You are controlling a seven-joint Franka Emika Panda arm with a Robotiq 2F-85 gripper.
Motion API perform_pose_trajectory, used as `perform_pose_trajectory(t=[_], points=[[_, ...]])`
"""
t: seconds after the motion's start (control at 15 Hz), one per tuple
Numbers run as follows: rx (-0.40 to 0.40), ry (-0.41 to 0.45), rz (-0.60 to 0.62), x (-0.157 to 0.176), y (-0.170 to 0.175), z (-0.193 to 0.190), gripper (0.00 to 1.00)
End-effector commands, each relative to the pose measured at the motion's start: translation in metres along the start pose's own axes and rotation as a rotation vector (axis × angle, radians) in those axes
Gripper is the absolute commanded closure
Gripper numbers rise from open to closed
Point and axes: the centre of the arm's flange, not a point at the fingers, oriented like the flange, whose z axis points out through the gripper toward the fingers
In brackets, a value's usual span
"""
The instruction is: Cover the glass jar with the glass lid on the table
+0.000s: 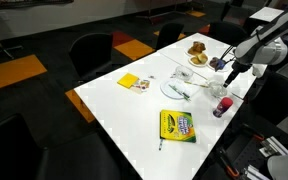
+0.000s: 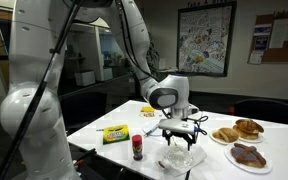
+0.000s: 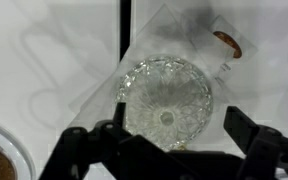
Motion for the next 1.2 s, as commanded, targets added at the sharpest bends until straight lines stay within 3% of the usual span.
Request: perform_pose_trajectory(t=[0.0,0.47,0.53,0.6,1.13], points=[[-0.024,0.02,0.018,-0.001,0.012,0.023,0.0],[-0.049,0.062,0.02,0.009,0.021,0.04,0.0],[-0.05,0.063,0.016,0.012,0.022,0.041,0.25],[-0.05,0.066,0.015,0.013,0.021,0.043,0.26],[-0.058,0.056,-0.013,0.021,0.007,0.048,0.84]])
